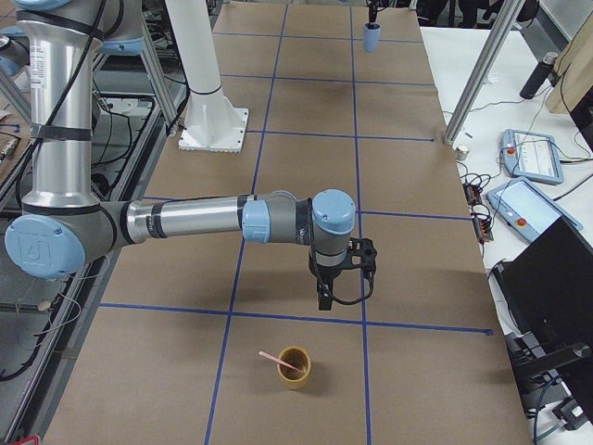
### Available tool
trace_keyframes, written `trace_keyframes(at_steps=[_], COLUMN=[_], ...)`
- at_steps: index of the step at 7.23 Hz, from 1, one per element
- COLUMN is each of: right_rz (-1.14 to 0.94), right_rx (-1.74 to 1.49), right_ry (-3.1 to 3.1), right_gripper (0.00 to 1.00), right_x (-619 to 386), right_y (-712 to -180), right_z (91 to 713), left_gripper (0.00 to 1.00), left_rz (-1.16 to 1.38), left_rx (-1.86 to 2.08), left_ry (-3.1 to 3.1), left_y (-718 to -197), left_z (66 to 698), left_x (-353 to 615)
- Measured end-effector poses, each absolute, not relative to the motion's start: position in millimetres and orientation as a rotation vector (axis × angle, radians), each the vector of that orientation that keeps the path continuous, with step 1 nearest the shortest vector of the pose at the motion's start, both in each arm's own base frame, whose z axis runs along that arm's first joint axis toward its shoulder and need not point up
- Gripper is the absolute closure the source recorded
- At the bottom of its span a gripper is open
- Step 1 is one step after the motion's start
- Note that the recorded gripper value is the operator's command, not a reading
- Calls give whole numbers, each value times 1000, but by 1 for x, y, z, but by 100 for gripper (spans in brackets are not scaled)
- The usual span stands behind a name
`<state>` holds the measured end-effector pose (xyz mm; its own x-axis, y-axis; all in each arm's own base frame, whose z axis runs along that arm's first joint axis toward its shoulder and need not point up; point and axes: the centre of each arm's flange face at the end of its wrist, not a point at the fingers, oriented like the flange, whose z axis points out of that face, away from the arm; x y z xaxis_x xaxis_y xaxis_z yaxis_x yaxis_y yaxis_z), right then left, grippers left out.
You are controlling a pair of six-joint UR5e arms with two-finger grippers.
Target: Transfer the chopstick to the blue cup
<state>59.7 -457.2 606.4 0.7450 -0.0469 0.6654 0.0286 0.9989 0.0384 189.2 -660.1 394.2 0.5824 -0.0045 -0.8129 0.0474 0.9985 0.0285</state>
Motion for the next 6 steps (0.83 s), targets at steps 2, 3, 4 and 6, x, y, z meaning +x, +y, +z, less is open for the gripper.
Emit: trace_keyframes(at_steps=[2, 3, 4, 6], right_rz=[-48, -46, -46, -48], right_rx=[22, 19, 18, 22], right_ry=[-731, -746, -764, -776], right_gripper=[0, 0, 0, 0], right_x=[57, 56, 54, 54], right_y=[-456, -456, -456, -458], right_z=[610, 610, 610, 608], left_gripper=[100, 100, 100, 100], left_rz=[-83, -98, -100, -107], left_rx=[4, -33, -68, -114], left_ry=[938, 936, 932, 934], left_y=[-643, -622, -587, -523], left_z=[318, 277, 228, 155], left_x=[297, 340, 380, 455])
